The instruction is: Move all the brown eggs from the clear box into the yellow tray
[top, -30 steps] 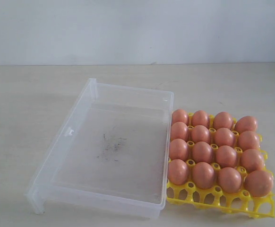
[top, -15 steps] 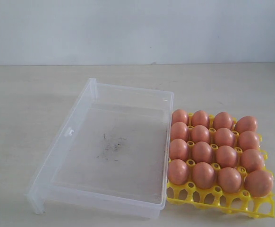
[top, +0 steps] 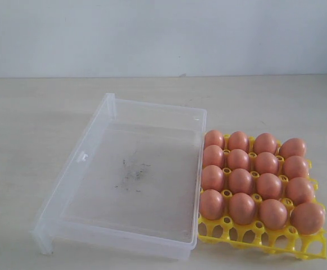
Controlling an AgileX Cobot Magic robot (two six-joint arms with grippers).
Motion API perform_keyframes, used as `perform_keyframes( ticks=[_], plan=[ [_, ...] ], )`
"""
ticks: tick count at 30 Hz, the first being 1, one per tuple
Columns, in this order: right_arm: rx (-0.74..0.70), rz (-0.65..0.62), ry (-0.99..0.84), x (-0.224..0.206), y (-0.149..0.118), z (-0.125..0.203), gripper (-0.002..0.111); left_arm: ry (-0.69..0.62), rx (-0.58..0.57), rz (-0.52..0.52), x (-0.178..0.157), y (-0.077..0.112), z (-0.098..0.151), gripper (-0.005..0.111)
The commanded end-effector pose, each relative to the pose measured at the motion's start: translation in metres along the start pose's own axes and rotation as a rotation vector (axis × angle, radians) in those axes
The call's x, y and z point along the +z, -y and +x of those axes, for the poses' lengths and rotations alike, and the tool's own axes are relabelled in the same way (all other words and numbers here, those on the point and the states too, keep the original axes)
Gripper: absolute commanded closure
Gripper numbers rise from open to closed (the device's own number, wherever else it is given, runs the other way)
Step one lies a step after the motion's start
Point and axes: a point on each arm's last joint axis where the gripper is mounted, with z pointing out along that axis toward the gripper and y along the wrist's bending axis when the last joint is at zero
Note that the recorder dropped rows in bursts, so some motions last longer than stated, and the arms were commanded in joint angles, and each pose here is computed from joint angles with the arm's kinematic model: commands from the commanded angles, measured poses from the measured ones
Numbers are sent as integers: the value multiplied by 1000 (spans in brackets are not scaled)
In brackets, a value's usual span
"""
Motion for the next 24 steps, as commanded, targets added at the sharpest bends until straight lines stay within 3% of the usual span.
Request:
perform_keyframes(
  ticks=[1,9,15,24],
  plan=[
    [-155,63,45,-1,3,-3,109,-1,-10,8,0,0,1,103],
    [-389,78,-22,-1,5,2,109,-1,-10,8,0,0,1,103],
    [-409,88,-207,-3,9,18,109,4,-10,10,0,1,0,103],
    [-415,85,-172,-2,8,15,109,4,-10,10,0,1,0,103]
  ],
)
